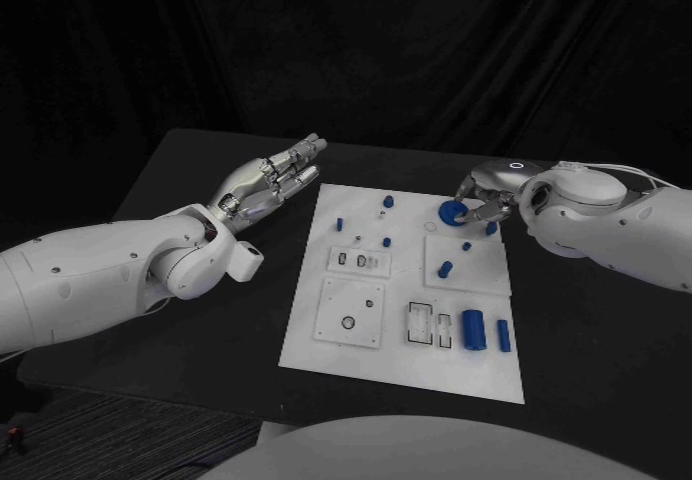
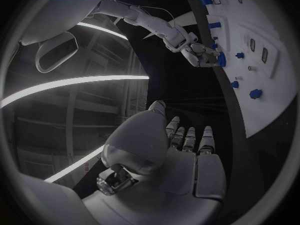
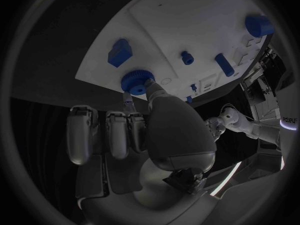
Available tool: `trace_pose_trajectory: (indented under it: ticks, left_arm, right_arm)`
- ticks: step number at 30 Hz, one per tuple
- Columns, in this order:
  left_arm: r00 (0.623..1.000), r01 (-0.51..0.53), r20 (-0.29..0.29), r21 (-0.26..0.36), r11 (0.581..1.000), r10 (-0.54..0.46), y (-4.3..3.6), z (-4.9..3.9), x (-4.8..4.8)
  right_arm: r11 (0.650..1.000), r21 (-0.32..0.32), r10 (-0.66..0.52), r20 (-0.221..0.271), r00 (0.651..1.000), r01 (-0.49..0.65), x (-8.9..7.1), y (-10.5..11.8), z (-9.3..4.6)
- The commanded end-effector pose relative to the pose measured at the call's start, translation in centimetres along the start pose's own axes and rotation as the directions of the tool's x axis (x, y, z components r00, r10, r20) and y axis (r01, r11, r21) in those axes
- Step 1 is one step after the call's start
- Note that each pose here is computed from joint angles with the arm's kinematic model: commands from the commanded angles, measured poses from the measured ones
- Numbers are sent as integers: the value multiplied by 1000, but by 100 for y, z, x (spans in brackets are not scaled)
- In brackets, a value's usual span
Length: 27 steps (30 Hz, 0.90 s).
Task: Assemble the parts on the task board
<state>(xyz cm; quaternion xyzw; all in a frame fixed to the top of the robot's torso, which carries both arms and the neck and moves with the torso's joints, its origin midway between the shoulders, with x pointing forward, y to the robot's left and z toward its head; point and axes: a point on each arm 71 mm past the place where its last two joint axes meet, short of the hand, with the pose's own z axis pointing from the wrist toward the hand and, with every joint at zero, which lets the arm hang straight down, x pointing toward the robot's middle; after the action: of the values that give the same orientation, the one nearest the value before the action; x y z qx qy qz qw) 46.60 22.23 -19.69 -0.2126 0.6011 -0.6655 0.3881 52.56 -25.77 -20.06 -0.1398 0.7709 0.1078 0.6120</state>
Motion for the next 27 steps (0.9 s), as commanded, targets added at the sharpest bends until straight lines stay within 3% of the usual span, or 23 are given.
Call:
trace_pose_trajectory:
  ticks: [1,19,27]
  left_arm:
    - [1000,9,-13,8,1000,-9,-10,9,14]
    - [1000,13,-17,-3,1000,-13,1,5,14]
    - [1000,14,-19,-6,1000,-14,3,2,14]
  right_arm:
    - [1000,-3,-4,-8,1000,4,70,20,3]
    - [1000,-6,-16,22,1000,16,102,69,10]
    - [1000,-19,-21,65,998,22,86,72,-12]
